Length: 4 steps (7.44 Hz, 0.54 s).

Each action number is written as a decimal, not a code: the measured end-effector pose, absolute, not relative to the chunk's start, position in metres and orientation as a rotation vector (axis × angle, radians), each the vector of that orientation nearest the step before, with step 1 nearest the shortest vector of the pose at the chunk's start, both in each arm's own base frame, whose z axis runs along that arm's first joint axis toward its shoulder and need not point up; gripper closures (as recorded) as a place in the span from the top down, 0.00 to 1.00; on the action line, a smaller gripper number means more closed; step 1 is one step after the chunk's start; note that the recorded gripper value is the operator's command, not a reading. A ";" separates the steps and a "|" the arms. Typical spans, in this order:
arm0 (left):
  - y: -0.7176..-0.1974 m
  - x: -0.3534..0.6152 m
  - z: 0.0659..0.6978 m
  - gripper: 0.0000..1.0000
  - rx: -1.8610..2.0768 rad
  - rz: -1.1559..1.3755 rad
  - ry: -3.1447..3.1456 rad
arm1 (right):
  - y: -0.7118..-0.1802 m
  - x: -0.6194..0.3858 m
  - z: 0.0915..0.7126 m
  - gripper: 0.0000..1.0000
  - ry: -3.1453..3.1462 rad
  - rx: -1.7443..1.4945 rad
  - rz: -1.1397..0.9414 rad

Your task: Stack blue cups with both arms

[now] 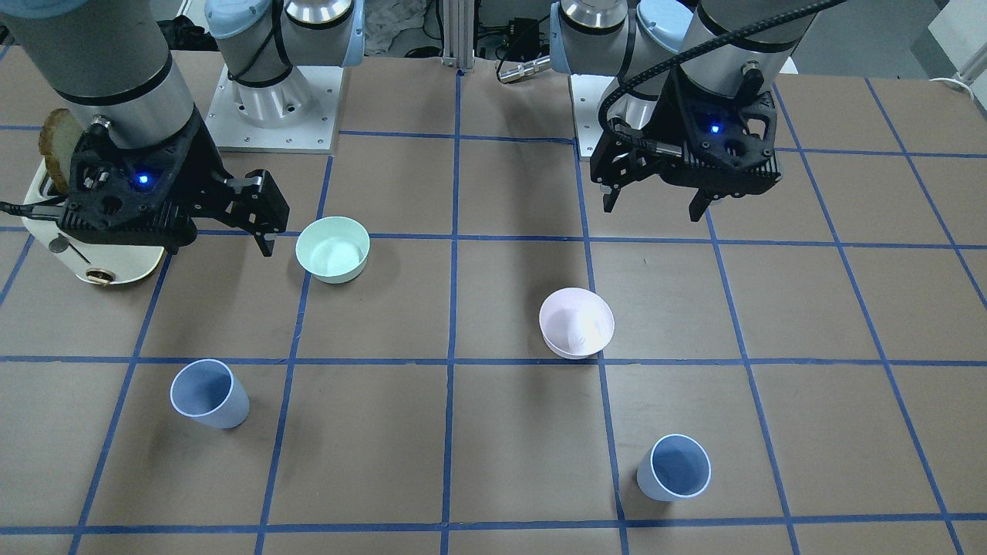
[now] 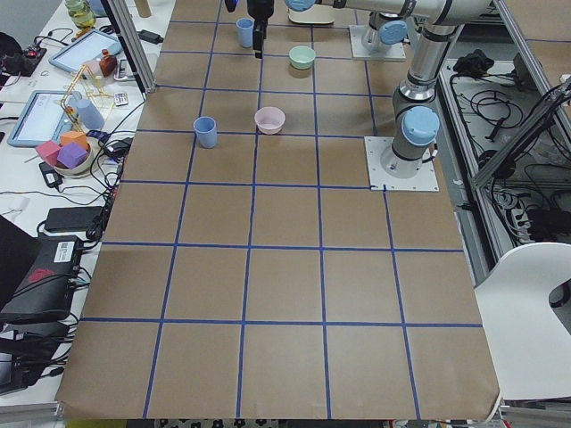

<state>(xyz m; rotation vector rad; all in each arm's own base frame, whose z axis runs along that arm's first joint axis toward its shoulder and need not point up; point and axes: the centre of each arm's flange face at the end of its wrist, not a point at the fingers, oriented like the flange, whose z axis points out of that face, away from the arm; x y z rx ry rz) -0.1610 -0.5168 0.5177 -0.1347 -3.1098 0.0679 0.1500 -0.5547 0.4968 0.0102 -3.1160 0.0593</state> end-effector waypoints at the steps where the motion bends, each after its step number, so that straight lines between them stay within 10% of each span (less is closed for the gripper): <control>1: -0.517 -0.161 0.518 1.00 -0.134 0.068 -3.110 | -0.555 0.150 0.497 1.00 -3.116 0.019 0.059; 4: -0.517 -0.161 0.518 1.00 -0.134 0.068 -3.109 | -0.555 0.150 0.495 1.00 -3.115 0.020 0.055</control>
